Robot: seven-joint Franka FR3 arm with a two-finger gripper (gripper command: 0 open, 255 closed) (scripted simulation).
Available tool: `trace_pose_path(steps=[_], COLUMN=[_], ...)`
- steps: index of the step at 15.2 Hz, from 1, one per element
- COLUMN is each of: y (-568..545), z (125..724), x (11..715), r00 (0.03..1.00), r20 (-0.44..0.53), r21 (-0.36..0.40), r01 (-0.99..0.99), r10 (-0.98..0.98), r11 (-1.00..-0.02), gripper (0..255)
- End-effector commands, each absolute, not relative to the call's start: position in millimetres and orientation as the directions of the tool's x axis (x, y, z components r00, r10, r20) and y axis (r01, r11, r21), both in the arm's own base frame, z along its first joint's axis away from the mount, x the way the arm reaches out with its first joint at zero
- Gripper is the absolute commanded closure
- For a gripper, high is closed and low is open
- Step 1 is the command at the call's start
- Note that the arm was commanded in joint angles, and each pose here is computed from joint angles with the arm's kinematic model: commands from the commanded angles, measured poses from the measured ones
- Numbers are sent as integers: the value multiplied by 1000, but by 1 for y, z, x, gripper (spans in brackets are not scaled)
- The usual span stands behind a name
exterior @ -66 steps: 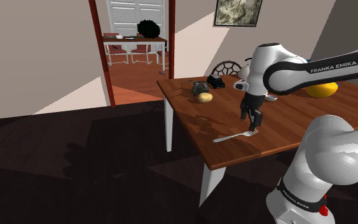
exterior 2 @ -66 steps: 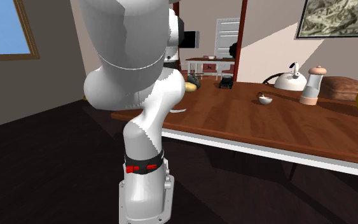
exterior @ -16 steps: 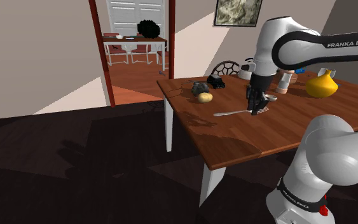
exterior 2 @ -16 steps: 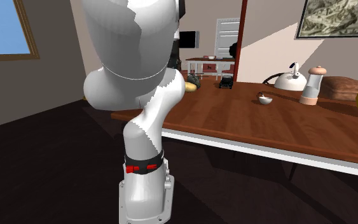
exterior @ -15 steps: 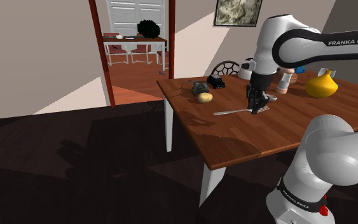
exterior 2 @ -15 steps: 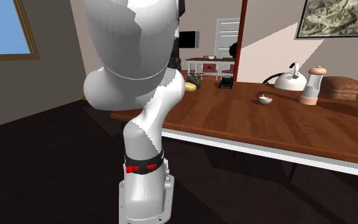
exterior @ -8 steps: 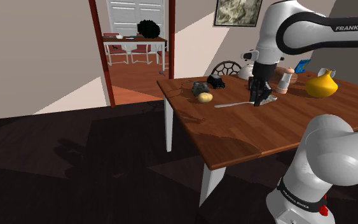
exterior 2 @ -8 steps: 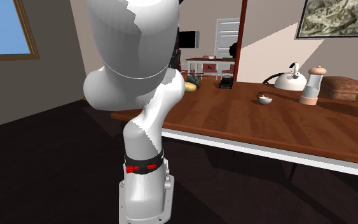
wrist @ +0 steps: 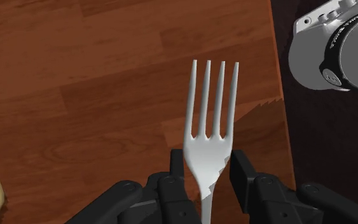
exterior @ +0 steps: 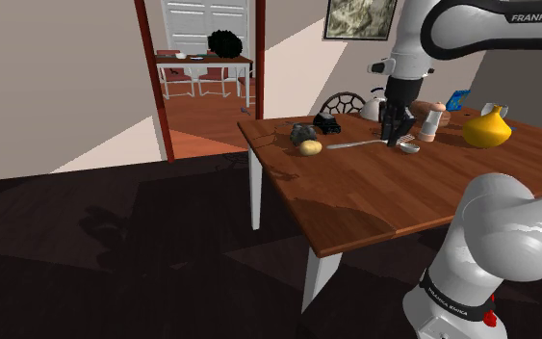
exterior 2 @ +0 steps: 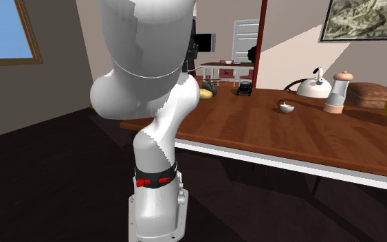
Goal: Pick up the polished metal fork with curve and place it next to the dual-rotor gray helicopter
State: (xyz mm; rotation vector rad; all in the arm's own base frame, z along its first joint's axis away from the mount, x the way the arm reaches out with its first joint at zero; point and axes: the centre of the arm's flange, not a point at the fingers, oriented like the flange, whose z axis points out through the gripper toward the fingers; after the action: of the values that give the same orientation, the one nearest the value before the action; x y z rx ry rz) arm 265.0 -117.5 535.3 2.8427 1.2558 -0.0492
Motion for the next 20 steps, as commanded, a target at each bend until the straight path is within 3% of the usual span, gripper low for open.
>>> trace_pose_path(steps=[1, 20], y=[-137, -345], z=[535, 536], x=[279, 419], r00=[673, 673], r20=[-43, -43], r21=[18, 18], r01=[739, 739], r10=[738, 738], r11=[-673, -673], gripper=[255, 255])
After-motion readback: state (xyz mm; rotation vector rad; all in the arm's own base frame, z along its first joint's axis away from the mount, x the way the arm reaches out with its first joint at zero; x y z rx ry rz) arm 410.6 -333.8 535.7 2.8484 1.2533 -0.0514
